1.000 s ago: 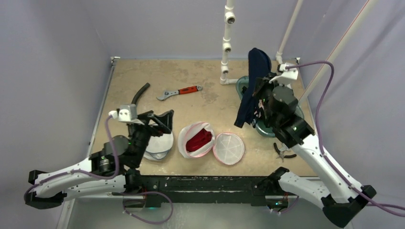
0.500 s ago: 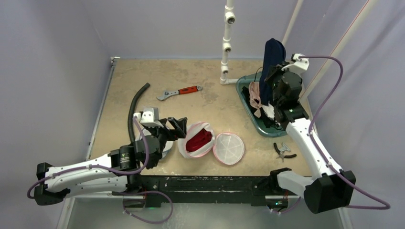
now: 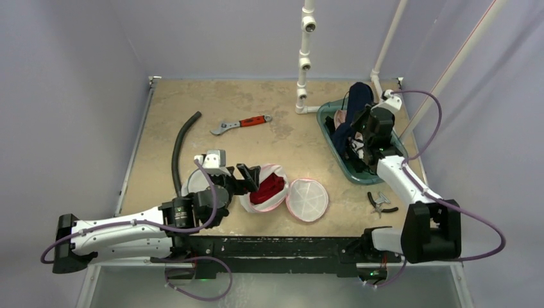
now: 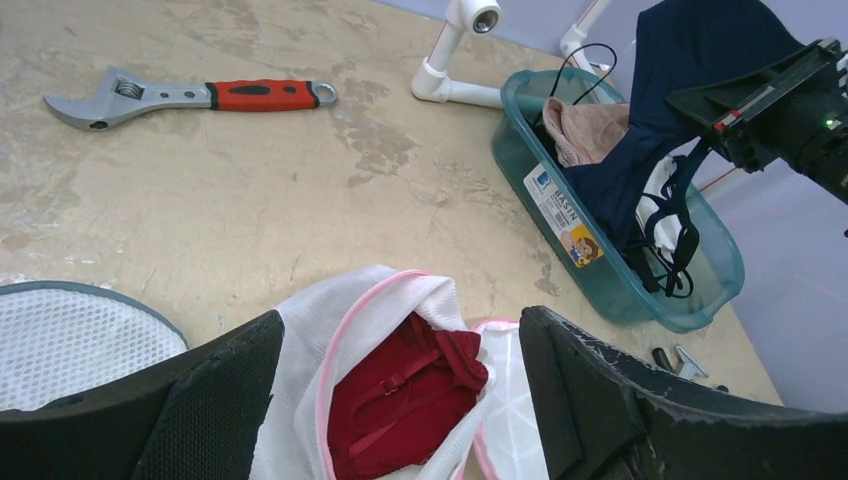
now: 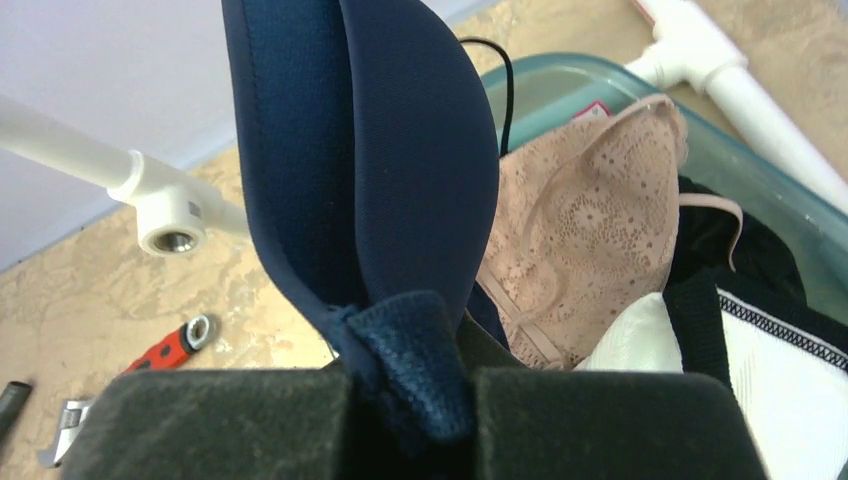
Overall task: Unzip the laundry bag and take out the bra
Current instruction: Place the bra in the bin.
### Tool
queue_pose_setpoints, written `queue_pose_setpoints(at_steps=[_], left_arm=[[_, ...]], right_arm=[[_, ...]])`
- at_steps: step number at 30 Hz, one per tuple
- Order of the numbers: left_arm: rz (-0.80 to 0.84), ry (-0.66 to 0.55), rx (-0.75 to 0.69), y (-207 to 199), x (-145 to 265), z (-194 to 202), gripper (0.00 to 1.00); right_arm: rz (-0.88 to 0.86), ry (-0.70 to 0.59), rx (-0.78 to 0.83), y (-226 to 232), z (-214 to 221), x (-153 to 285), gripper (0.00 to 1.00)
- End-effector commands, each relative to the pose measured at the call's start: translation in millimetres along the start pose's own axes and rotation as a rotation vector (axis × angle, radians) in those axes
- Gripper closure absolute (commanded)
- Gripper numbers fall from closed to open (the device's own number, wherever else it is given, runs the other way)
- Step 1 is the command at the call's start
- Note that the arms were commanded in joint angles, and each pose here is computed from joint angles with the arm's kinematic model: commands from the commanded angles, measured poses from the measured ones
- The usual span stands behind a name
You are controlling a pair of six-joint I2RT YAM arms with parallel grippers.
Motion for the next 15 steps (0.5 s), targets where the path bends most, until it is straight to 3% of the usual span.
queue_pose_setpoints(at_steps=[1,8,15], left_arm=[[0.035,0.006,0.058,-8.9,-0.9,4.3,0.14],[0.046,0.037,0.064,-7.9,-1.1,18.7,0.14],[0.031,0.054,0.064,-3.7,-1.1,27.0,0.14]], right_arm=[[-0.054,0.025,-0.062,5.5,6.3,-6.1,1.00],[0.046,0.180,-0.171,-23.0,48.2,-15.2,1.00],[0.172,0.264,-0.212,-53.6,61.8,-19.3,1.00]])
Point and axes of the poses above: each gripper's point midway between its finger pads, its own x axis back along the fingers, its own y axis along the line the jaws close on, z = x × y, the point moved 4 cm from there along x, back along the fingers, and after that the axes turned 9 degrees about -x, right-handed, at the moved point
